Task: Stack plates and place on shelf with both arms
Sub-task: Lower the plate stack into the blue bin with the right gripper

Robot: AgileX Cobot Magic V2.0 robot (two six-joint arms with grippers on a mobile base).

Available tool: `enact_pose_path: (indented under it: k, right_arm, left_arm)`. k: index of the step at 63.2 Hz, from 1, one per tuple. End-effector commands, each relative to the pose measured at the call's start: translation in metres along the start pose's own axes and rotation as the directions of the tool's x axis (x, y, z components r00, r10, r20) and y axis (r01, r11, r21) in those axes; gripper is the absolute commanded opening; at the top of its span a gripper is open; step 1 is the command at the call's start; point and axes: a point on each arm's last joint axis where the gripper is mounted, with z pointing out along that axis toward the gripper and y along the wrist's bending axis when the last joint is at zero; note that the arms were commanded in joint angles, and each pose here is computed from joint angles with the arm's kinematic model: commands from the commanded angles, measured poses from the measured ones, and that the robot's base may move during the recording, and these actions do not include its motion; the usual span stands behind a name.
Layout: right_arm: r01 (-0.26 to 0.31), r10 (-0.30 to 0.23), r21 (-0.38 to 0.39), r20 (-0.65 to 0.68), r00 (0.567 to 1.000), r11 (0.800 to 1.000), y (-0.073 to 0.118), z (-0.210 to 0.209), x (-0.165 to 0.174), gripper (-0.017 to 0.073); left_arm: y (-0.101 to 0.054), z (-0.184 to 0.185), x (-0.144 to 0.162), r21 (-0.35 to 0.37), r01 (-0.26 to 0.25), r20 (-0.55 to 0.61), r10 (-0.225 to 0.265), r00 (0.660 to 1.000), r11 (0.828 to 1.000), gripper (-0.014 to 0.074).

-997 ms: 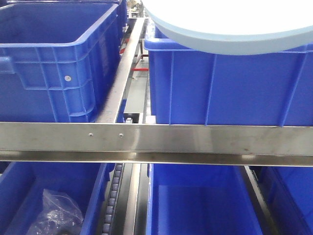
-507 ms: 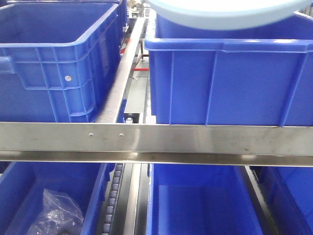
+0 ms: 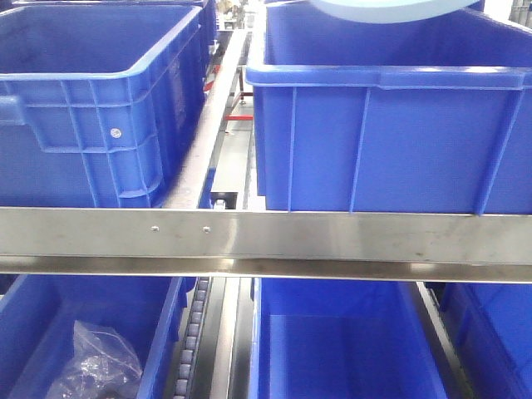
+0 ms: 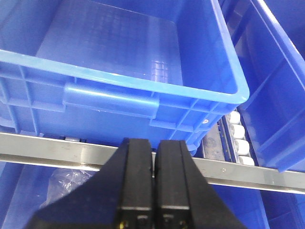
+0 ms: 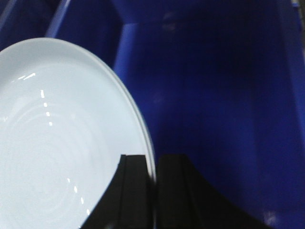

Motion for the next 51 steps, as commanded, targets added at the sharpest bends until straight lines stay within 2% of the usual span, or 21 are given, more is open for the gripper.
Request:
enact_pose_path:
  k: [1, 24, 39, 42, 49, 51]
  right_arm:
    - [-0.002, 0.003, -0.005, 0.191, 0.982, 1.000, -0.003, -0.007, -0.032, 0.0048]
    - [-0.039, 0.025, 0.062, 0.212, 0.977, 0.997, -0.029, 0.048, -0.053, 0.0048]
    - [-0.041, 0.025, 0.064, 0.228, 0.973, 0.997, -0.033, 0.070, -0.050, 0.0069]
    - [-0.041, 0.025, 0.065, 0.227, 0.973, 0.997, -0.033, 0.070, -0.050, 0.0118]
    - [-0.041, 0.025, 0.064, 0.232, 0.972, 0.997, -0.033, 0.070, -0.051, 0.0366]
    - [-0.041, 0.025, 0.064, 0.234, 0.972, 0.997, -0.033, 0.070, -0.051, 0.0466]
  left_arm:
    - [-0.003, -0.003, -0.016, 0.008, 0.001, 0.104, -0.002, 0.995, 1.000, 0.0090]
    - [-0.003, -0.003, -0.016, 0.008, 0.001, 0.104, -0.002, 0.995, 1.000, 0.0090]
    - [-0.003, -0.003, -0.016, 0.008, 0.001, 0.104, -0.002, 0.995, 1.000, 0.0090]
    - [-0.003, -0.003, -0.016, 0.008, 0.001, 0.104, -0.002, 0.995, 1.000, 0.0090]
    - [-0.003, -0.003, -0.016, 0.008, 0.001, 0.104, -0.002, 0.995, 1.000, 0.0090]
    - [-0.003, -0.003, -0.016, 0.008, 0.001, 0.104, -0.002, 0.995, 1.000, 0.0090]
